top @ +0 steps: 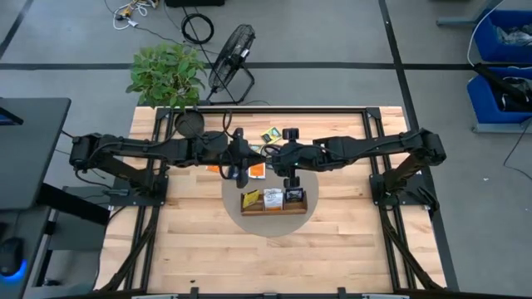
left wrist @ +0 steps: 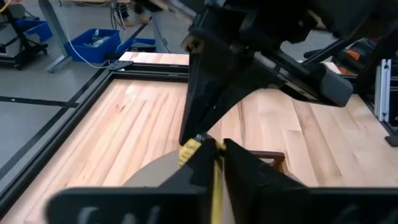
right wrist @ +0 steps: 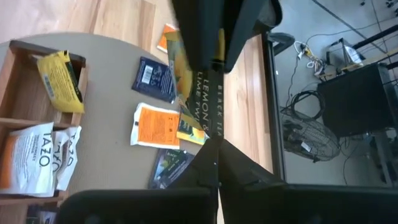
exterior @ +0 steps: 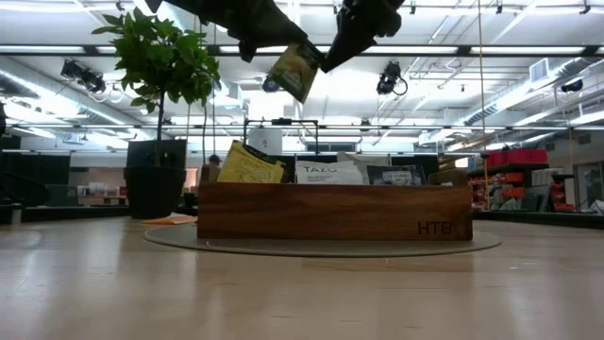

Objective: Pick & Place Tea
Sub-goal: Put the yellow tea bag into the left section of the wooden organizer

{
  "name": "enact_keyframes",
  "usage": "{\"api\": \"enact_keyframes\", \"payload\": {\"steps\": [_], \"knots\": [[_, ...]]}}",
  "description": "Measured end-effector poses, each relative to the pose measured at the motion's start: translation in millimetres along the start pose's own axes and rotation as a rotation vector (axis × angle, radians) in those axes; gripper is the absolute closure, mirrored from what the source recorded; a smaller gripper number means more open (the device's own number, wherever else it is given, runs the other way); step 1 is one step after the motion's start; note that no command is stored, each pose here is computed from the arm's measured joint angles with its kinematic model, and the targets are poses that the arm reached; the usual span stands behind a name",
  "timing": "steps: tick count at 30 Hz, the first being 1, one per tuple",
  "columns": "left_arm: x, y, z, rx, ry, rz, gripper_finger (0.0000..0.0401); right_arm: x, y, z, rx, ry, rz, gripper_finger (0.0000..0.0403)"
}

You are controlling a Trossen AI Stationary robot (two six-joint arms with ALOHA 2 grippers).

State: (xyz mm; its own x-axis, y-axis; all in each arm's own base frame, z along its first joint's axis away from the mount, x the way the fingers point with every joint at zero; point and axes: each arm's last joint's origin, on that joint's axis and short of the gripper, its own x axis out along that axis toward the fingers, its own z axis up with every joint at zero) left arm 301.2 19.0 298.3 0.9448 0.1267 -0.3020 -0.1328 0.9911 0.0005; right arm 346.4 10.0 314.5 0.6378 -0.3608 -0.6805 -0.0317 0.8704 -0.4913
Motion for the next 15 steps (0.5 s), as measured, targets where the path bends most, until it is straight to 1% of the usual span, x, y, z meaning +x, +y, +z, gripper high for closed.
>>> {"api": "enact_keyframes", "payload": {"steps": [2,6,10,15], "knots": [[0,0,0,0.012,-0.001,0.0,0.0392,0,0,-1,-0.001,0.009,0.003,0.0403],[0,-3,0,0.02,0.001,-0.01,0.0397,1,1,-1,0.025,0.01,0.003,0.0399],[-1,-12,-1,0.052,0.001,-0.007,0.0398,0,0,0,0.038,0.001,0.001,0.0372],[-3,-22,-4,0.093,0.027,0.054,0.0399,0,0,0,0.04,0.001,0.001,0.0333]]}}
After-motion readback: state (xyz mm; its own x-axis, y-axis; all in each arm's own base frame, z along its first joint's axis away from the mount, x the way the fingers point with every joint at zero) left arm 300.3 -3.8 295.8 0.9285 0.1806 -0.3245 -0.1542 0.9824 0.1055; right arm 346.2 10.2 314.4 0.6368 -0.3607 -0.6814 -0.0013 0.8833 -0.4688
